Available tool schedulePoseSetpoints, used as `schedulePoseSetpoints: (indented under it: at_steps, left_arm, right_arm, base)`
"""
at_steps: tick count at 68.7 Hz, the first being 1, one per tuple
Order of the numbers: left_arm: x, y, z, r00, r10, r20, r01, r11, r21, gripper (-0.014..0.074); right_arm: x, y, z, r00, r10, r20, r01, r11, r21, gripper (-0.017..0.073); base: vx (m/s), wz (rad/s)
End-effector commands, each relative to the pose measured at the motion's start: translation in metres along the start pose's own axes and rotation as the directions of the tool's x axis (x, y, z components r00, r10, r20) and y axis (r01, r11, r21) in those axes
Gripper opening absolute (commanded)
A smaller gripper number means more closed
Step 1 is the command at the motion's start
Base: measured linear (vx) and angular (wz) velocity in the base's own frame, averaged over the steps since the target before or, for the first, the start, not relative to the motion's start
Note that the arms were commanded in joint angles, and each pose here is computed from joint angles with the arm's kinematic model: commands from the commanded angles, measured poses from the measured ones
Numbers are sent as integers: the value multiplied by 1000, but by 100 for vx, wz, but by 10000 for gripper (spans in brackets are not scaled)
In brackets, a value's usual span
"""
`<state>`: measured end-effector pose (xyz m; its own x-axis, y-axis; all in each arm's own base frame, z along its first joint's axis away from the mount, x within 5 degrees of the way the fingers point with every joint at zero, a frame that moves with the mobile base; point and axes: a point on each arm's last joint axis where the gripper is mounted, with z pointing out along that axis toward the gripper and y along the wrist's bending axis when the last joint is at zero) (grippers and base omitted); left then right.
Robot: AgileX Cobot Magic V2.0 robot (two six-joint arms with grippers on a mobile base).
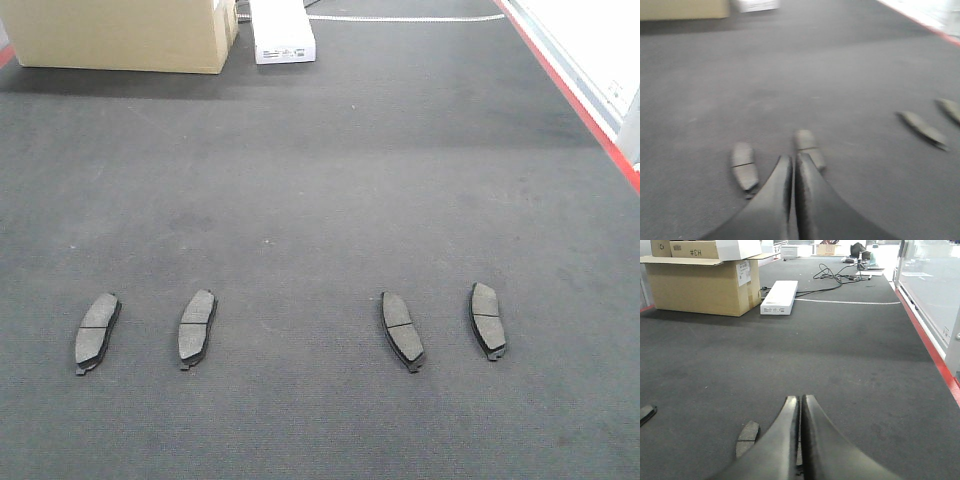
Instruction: Move and align brake pads A on conveyor
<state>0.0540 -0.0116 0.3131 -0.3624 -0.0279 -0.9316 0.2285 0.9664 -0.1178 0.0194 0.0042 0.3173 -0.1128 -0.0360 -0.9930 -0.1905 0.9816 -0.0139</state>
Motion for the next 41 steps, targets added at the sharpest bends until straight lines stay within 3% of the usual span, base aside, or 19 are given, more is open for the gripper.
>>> schedulePoseSetpoints:
  at_steps: [1, 9, 18, 33, 41]
  left_arm:
    - [-1, 1, 14, 985, -41, 169, 45, 999, -20, -6]
    - [22, 10, 30, 956, -76, 283, 100, 992, -74, -6]
    - [49, 17, 34, 924, -56, 380, 112, 986, -127, -6]
    - [90, 27, 38, 922, -44, 385, 139, 965, -222, -6]
    - [107, 29, 42, 914, -37, 404, 140, 963, -228, -6]
  right_arm:
    - [-13, -1, -1, 997, -12, 75, 12, 1000, 11, -10]
    - [-13, -1, -1, 997, -12, 75, 12, 1000, 11, -10]
    - [-13, -1, -1, 997, -12, 75, 12, 1000, 11, -10]
    - [-13, -1, -1, 997, -12, 75, 12, 1000, 11, -10]
    - [-13, -1, -1, 997, -12, 75, 12, 1000, 11, -10]
  base:
    - [0, 0]
    - [0, 0]
    - [0, 0]
    - [0, 0]
    - [0, 0]
